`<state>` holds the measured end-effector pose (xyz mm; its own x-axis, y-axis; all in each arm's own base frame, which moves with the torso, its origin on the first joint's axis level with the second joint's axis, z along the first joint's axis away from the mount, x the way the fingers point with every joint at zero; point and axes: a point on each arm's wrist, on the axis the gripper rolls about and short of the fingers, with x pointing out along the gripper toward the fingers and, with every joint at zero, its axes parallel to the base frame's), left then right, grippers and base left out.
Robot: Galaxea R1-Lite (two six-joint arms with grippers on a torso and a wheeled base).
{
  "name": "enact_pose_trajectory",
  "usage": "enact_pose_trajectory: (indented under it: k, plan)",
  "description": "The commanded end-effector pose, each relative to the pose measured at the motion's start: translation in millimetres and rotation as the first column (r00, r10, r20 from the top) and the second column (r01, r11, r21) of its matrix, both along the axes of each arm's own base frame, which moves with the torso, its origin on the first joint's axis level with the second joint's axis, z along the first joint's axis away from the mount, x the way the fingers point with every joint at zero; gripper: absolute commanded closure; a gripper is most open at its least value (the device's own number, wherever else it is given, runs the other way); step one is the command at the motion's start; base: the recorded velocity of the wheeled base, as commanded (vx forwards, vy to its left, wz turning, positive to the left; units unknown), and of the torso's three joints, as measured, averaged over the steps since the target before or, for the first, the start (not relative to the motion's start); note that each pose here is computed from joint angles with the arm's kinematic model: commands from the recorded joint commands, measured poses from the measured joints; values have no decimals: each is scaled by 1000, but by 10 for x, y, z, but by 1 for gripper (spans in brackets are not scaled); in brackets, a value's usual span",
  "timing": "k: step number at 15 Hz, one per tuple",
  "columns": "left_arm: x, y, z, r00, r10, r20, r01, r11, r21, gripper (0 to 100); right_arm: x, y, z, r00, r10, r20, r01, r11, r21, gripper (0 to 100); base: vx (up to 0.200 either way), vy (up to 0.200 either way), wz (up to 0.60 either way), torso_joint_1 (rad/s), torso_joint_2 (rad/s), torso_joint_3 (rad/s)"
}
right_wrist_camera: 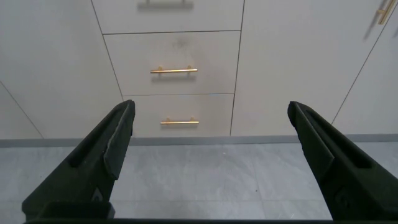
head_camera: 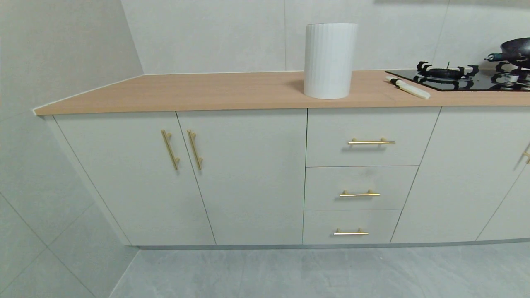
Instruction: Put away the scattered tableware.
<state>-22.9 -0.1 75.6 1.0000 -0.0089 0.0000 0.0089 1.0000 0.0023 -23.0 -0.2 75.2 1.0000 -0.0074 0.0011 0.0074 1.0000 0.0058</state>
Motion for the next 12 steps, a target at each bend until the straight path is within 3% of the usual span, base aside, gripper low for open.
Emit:
enact_pose_trajectory:
  k: [1,3,12]
  plan:
    - [1,0,-3,1000,-2,-2,2,1000,-1,0,2,0,-1,1000,0,-4,0,1000,2,0,0,0,0,0,0,0]
    - [0,0,2,1000,0,0,0,1000,-1,0,2,0,-1,1000,0,-4,0,1000,2,0,0,0,0,0,0,0]
    - [0,0,2,1000,0,0,0,1000,-2,0,2,0,-1,1000,1,-4,-1,1000,2,0,200,0,0,1,0,1]
